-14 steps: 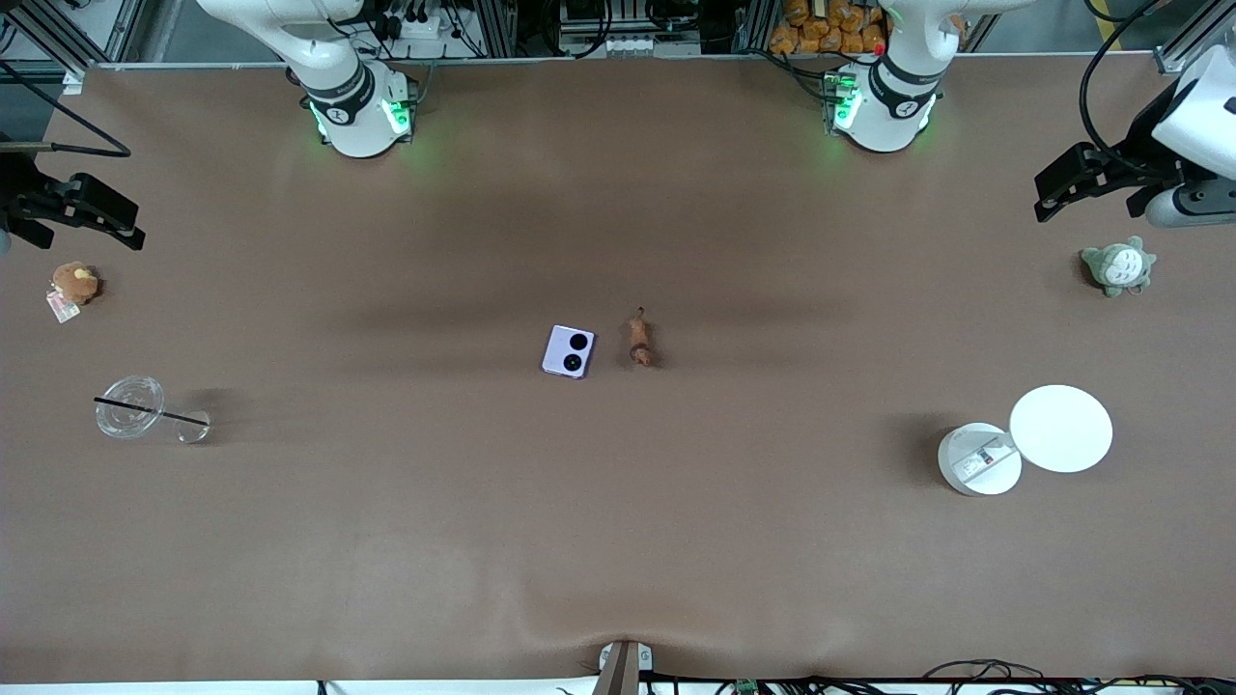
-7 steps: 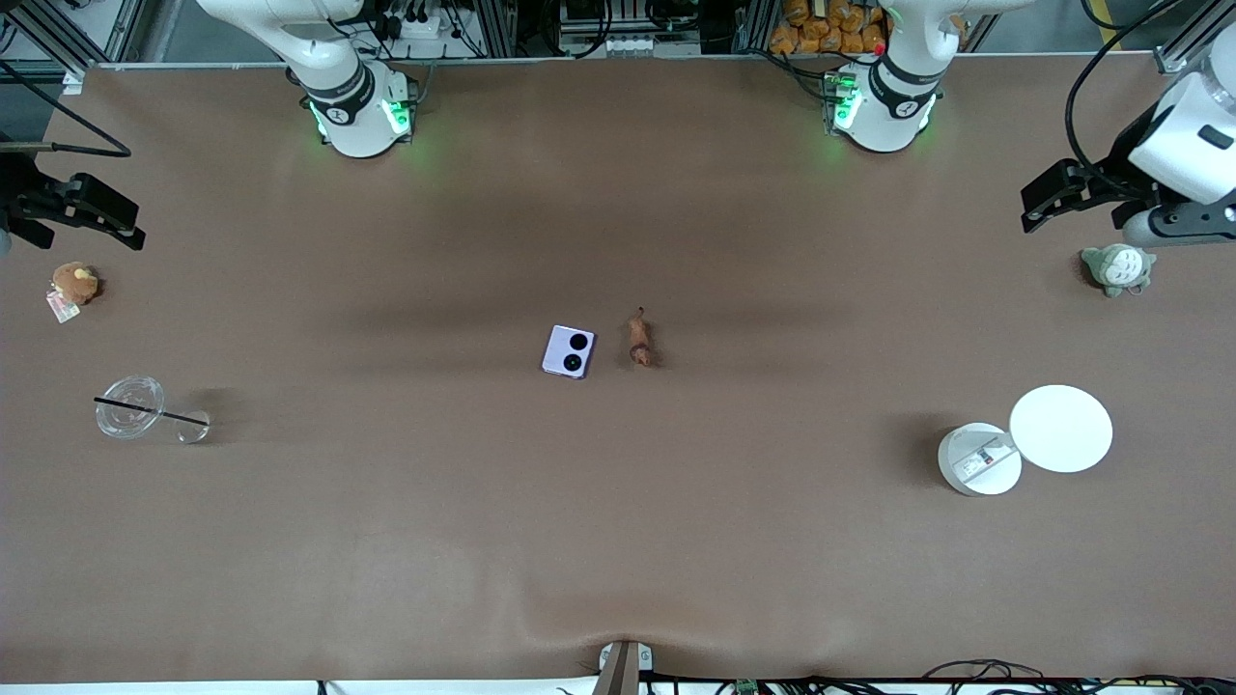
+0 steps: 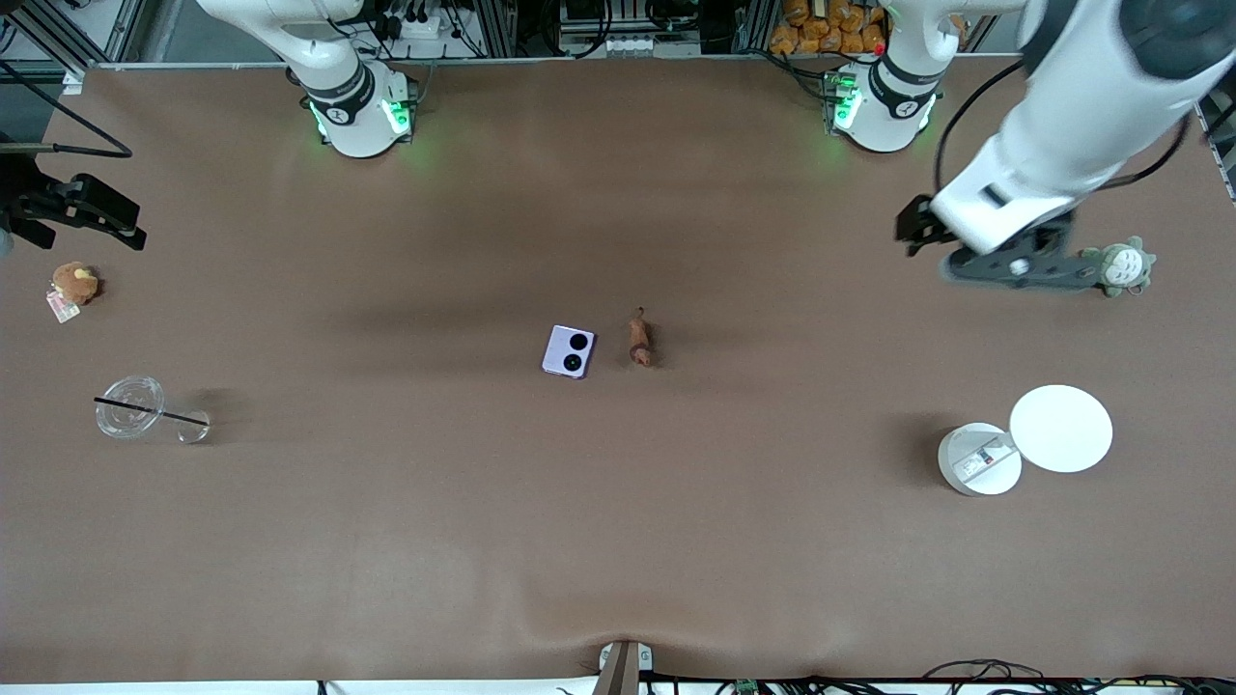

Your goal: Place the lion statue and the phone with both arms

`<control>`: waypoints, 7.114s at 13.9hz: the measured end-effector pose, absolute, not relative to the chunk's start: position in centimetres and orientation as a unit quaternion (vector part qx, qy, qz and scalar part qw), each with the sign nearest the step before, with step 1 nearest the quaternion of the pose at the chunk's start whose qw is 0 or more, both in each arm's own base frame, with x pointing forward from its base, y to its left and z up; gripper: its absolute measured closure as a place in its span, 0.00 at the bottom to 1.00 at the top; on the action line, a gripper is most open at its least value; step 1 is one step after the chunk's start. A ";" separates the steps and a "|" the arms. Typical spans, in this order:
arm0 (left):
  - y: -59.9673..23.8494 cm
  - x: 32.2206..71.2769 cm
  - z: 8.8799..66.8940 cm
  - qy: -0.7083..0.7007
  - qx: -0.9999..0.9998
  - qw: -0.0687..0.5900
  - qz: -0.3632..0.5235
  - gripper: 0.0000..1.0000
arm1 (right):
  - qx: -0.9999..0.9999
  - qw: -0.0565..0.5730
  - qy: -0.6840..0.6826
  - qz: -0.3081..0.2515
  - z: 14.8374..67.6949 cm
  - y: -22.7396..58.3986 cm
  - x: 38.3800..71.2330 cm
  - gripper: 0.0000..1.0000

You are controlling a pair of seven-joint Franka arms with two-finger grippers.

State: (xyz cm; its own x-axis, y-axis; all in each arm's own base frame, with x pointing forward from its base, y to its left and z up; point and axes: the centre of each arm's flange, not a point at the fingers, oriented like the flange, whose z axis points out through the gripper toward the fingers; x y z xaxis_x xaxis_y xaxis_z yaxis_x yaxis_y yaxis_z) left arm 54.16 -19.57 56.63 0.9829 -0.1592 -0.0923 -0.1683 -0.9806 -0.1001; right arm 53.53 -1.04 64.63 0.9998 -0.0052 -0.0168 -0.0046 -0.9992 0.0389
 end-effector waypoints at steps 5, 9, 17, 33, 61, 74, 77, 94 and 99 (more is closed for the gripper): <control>-27.9 55.4 49.8 0.044 -0.998 0.036 0.037 0.00 | 1.000 0.019 -0.002 -0.009 64.6 -1.0 53.5 0.00; -33.9 56.3 42.4 0.016 -0.999 0.008 0.031 0.00 | 1.000 0.019 -0.002 -0.009 64.6 -1.0 53.5 0.00; -45.5 53.6 33.7 -0.031 -0.999 -0.037 0.026 0.00 | 1.000 0.019 -0.002 -0.014 64.1 -1.0 53.6 0.00; -49.8 51.3 23.2 -0.019 -0.999 -0.020 0.021 0.29 | 0.995 -0.029 -0.060 -0.080 58.6 -0.4 55.9 0.00; -13.8 69.2 30.2 0.068 -0.997 0.031 0.006 0.65 | 0.992 -0.035 -0.059 -0.108 24.4 39.1 53.2 0.00; -8.3 70.8 25.2 0.116 -0.993 0.010 -0.005 0.65 | 0.992 -0.042 -0.094 -0.070 18.7 40.7 52.0 0.00; -8.3 70.7 24.5 0.116 -0.993 0.009 0.000 0.65 | 0.992 -0.041 -0.097 -0.071 18.1 40.7 51.9 0.00; -10.2 66.9 46.7 0.124 -0.991 0.054 -0.024 0.00 | 0.979 -0.016 -0.167 -0.117 30.1 24.6 62.2 0.16; -9.1 62.1 56.0 0.093 -0.994 0.059 -0.017 0.00 | 0.984 -0.046 -0.133 -0.109 31.0 7.9 66.2 0.16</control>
